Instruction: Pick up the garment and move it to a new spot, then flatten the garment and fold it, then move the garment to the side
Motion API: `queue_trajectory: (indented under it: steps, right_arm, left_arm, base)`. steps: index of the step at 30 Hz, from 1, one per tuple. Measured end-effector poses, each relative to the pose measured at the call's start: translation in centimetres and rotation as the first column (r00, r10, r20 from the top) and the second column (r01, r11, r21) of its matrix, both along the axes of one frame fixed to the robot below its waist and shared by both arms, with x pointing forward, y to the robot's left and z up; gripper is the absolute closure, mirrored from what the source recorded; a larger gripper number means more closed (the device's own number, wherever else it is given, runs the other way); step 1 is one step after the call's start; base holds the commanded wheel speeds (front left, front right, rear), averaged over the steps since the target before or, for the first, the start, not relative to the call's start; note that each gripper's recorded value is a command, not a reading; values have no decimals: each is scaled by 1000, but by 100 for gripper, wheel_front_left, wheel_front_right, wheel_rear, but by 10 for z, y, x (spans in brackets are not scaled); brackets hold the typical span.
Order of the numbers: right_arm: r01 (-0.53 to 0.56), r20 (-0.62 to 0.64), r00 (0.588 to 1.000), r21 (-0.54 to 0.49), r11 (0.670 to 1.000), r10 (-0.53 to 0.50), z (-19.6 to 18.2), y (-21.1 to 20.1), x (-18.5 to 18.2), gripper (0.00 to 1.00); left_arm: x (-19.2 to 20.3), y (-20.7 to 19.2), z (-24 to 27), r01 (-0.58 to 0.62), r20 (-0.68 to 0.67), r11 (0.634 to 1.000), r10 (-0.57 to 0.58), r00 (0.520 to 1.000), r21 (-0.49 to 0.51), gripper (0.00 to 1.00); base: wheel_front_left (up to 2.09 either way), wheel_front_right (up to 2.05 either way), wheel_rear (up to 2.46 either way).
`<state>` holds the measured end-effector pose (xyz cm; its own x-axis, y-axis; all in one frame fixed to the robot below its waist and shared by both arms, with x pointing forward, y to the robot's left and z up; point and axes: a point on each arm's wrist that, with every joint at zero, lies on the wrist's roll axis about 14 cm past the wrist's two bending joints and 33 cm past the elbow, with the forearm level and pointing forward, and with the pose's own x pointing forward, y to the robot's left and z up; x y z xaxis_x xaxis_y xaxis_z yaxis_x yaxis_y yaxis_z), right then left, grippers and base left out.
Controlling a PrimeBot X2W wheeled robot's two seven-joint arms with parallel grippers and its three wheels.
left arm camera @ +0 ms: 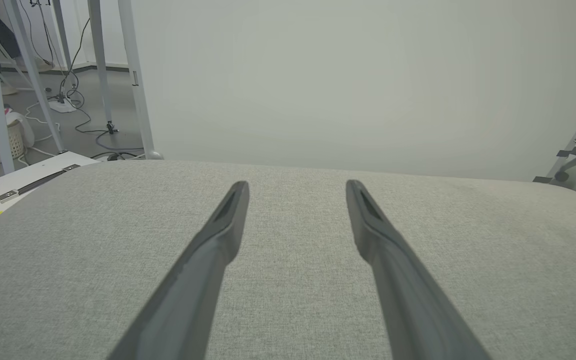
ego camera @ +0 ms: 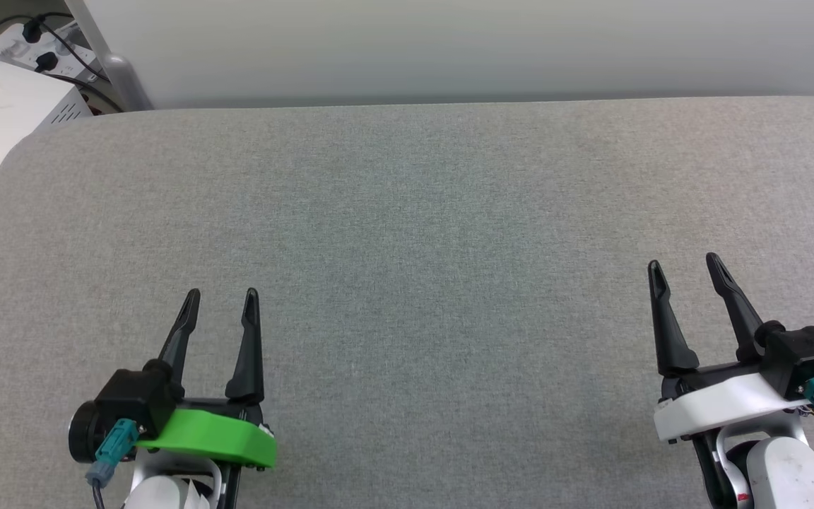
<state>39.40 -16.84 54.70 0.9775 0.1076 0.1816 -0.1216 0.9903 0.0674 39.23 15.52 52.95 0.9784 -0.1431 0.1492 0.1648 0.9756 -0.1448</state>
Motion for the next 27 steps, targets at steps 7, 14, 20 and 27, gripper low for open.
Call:
queue_trajectory:
  steps: [7,14,20,27]
  right_arm:
    - [2,1,1000,5,1000,-2,-1,0,0,0]
    - [-3,-2,1000,10,1000,3,-3,3,-2,0]
    - [-3,-3,1000,10,1000,3,-3,3,-2,100]
    - [-4,-7,1000,9,1000,4,-2,3,-2,100]
  left_arm:
    - [-3,-1,-3,0,-9,1000,-1,1000,-7,0]
    - [-4,-2,-1,1,-5,1000,-1,1000,-9,0]
    - [-4,-4,-1,11,-3,1000,-11,1000,-10,100]
    - [-5,-4,0,8,-7,1000,-8,1000,-4,100]
  base:
    - [0,0,0]
    - [0,0,0]
    - [0,0,0]
    - [0,0,0]
